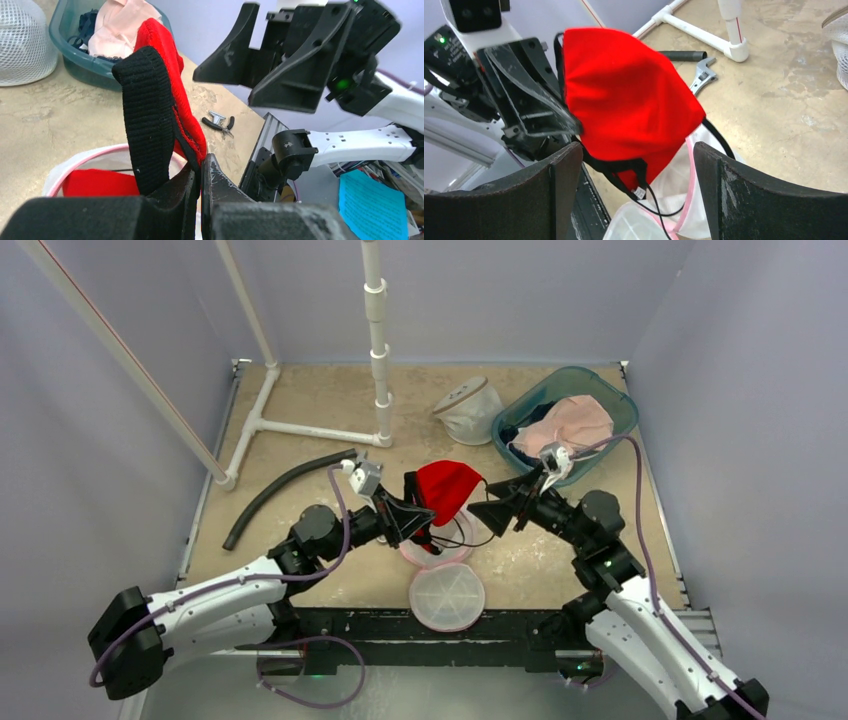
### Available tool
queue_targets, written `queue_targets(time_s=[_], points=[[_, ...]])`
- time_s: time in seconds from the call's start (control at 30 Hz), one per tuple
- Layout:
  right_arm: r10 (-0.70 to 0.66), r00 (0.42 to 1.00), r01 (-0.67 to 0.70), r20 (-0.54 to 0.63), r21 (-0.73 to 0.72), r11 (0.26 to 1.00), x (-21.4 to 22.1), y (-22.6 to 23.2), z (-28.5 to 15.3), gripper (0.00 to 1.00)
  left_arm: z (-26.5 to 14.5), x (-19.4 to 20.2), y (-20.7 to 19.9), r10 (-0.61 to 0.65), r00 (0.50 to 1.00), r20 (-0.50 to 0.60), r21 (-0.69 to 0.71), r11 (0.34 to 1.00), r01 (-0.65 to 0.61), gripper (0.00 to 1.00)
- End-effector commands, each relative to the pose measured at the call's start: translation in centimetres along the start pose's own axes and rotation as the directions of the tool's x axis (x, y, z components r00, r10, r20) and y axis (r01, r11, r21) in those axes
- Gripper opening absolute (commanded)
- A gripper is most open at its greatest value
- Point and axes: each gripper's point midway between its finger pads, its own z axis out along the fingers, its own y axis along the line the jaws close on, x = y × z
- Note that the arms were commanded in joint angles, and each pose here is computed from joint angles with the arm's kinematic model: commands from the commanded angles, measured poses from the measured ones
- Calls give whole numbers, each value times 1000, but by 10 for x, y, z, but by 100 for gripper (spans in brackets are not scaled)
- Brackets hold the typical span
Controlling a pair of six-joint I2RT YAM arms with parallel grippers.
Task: Unzip the laundry bag and remove the bra
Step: Pick up the bra from the laundry bag.
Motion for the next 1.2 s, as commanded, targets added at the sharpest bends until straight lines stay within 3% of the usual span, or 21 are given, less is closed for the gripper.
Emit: queue_targets(time_s=[0.0, 0.17, 0.27, 0.37, 0.43, 0.57, 0.73, 0.9, 1.17], points=[[-124, 979, 146, 160, -133, 980, -24, 31, -12, 83, 3, -42, -28, 69, 993, 98, 87, 993, -77, 0], [-147, 956, 183, 255, -124, 975, -35, 39, -28, 82, 12, -63, -34, 122, 984, 132, 81, 988, -133, 0], [-155, 926, 178, 344, -37, 983, -50, 34, -42, 85, 19, -74, -38, 147, 979, 144, 80, 984, -160, 0], [-48, 906, -23, 421, 162, 987, -55, -9, -52, 86, 24, -80, -42, 168, 975, 147, 89, 979, -183, 0], [-11, 916, -80, 402, 209, 975, -44, -24, -51, 86, 25, -85, -45, 171, 973, 153, 94, 978, -187, 0], [19, 929, -71, 370, 129, 989, -37, -12, -45, 86, 18, -104, -55, 181, 966, 185, 87, 976, -199, 0], [-89, 940, 122, 329, -81, 989, -43, 37, -41, 86, 7, -137, -90, 210, 949, 234, 172, 952, -253, 0], [-208, 917, 301, 341, -249, 921, -57, 86, -51, 85, 3, -172, -123, 283, 928, 241, 224, 915, -337, 0], [-227, 879, 402, 420, -397, 825, -75, 129, -64, 92, -11, -207, -185, 304, 922, 239, 416, 826, -380, 0]])
